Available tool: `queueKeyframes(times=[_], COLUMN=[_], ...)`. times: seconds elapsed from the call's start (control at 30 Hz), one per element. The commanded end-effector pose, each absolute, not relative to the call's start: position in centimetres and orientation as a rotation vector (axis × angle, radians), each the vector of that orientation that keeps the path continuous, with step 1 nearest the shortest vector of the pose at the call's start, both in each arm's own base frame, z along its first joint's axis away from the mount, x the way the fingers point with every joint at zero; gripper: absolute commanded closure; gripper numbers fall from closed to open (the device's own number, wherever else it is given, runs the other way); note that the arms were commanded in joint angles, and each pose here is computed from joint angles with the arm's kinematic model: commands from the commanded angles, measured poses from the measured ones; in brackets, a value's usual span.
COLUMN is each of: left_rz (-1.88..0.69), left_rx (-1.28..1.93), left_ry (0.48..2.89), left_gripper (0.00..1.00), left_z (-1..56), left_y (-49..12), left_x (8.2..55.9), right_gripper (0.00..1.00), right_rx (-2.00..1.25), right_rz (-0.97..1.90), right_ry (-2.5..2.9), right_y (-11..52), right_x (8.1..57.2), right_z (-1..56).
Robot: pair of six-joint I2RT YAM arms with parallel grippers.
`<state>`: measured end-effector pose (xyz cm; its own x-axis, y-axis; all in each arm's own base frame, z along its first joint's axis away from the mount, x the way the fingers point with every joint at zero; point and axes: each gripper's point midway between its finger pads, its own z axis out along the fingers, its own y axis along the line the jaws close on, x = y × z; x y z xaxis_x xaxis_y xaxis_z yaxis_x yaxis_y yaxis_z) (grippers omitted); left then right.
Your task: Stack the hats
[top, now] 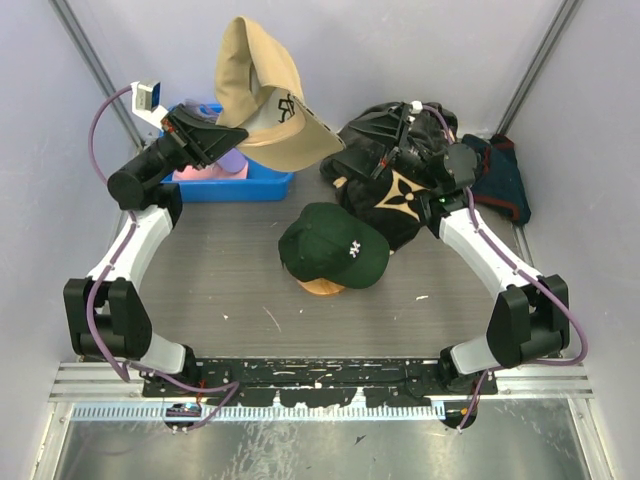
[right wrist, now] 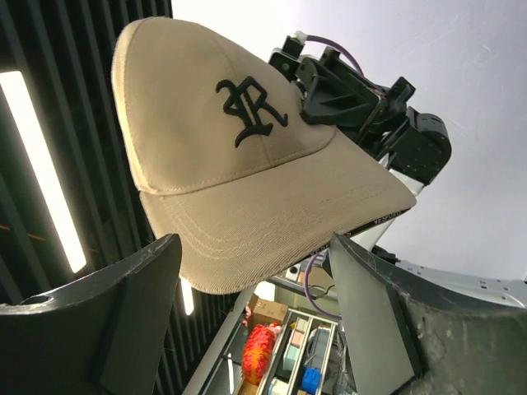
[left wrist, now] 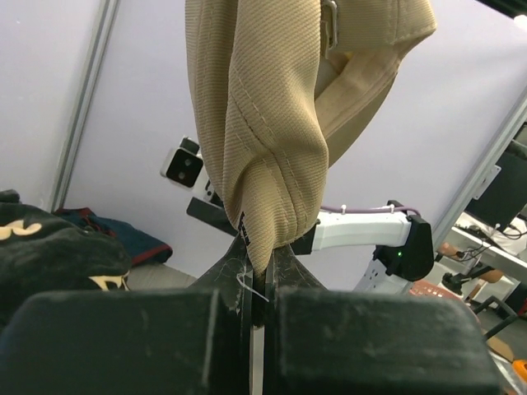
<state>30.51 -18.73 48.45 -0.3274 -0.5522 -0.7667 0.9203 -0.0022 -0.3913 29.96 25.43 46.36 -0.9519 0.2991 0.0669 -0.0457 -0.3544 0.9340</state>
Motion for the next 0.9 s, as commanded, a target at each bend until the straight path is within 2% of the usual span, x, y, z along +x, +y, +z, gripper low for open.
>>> queueKeyframes(times=[0.0,0.33,0.67,0.77,0.87], left_rz=[-1.551,-1.550,-1.569,-1.574,-1.575], left_rx=[0.574,0.629,0.675,0.672,0.663], left_ry=[1.023,1.008,0.986,0.996,1.000], left_gripper=[1.00,1.00,1.00,1.00,1.00], left_z=[48.9,49.2,49.9,49.5,49.3], left_y=[-18.9,-19.8,-21.0,-21.1,-21.1], left_x=[29.2,29.3,29.1,29.4,29.6], right_gripper=[0.22,0.22,0.27,0.32,0.46], right_rx=[0.497,0.497,0.467,0.451,0.436], right_rz=[2.664,2.708,2.731,2.734,2.733], right_ry=[1.564,1.577,1.570,1.569,1.567], right_y=[24.3,26.8,27.9,28.1,28.3], right_x=[28.3,27.9,27.7,27.6,27.5], right_z=[51.5,50.9,51.8,52.1,52.4])
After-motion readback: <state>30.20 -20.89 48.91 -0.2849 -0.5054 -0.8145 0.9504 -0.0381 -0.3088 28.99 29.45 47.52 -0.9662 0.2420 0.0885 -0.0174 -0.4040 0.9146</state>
